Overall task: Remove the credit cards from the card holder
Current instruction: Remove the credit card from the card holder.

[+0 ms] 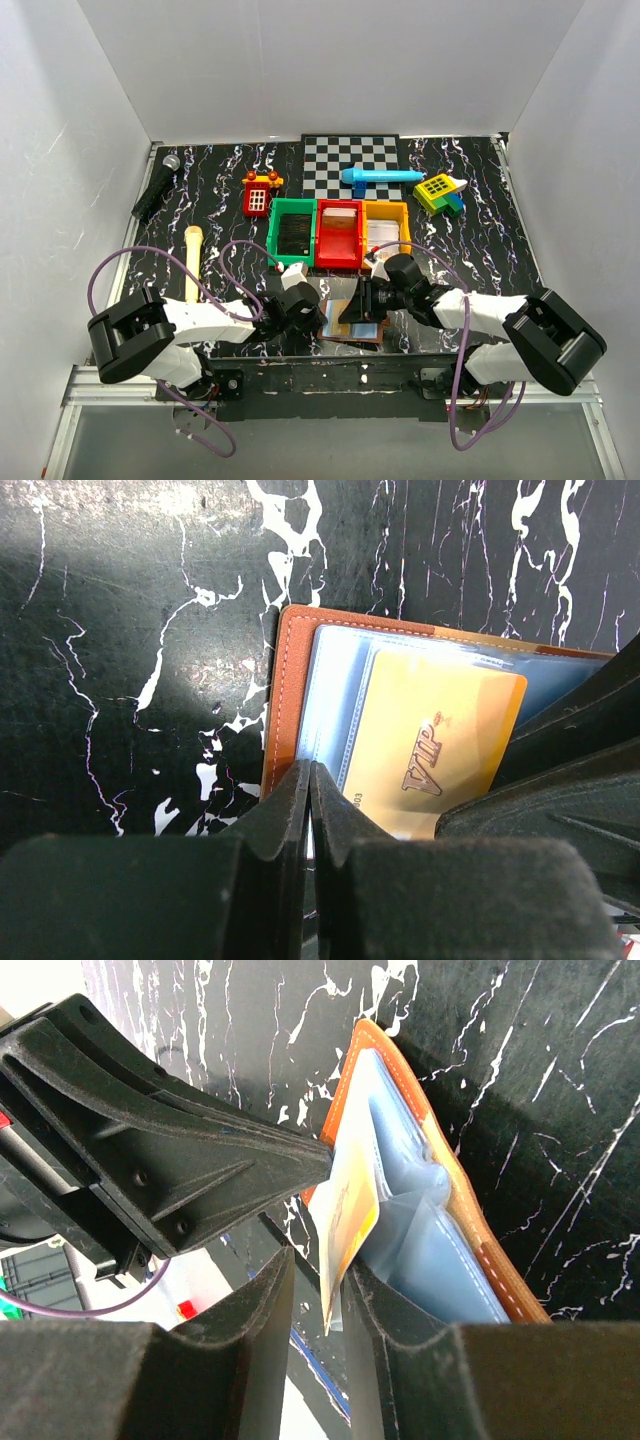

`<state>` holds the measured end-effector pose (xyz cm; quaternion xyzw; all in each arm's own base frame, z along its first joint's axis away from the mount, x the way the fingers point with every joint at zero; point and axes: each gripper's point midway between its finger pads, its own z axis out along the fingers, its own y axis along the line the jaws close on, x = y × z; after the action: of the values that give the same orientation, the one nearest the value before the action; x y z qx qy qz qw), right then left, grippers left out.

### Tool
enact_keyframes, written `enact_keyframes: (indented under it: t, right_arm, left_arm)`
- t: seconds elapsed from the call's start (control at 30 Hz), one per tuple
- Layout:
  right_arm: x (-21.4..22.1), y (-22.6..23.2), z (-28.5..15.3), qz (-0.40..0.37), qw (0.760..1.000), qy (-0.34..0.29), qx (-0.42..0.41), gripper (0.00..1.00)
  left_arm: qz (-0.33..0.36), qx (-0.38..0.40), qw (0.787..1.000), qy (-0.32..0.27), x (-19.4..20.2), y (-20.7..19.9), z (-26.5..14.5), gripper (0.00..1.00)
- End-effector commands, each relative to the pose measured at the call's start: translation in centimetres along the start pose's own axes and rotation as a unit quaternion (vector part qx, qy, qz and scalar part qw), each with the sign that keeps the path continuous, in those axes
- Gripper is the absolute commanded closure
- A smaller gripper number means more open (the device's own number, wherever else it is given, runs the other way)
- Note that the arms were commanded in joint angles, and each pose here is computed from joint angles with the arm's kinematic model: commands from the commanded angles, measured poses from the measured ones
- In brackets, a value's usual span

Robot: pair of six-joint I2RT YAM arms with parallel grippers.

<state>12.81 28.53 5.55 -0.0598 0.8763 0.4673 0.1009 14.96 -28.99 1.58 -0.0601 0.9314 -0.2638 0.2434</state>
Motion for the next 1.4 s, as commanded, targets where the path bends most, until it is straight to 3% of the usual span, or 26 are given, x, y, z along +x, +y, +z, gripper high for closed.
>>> enact_keyframes:
  t: [0.0,1.37]
  right_arm:
    - [-0.5,1.2,-0.5,-0.021,0.999,-0.007,-0.024,0.68]
    - [-1.2,0.4,-2.3,-0.02,1.0,-0.023,-0.008,0.64]
  left_arm:
    - [0.061,-0.185,0.978,0.081,4.6,11.3,-0.9,1.0]
    - [0.015,-0.245,0.962,0.116,5.6,14.6,-0.9,1.0]
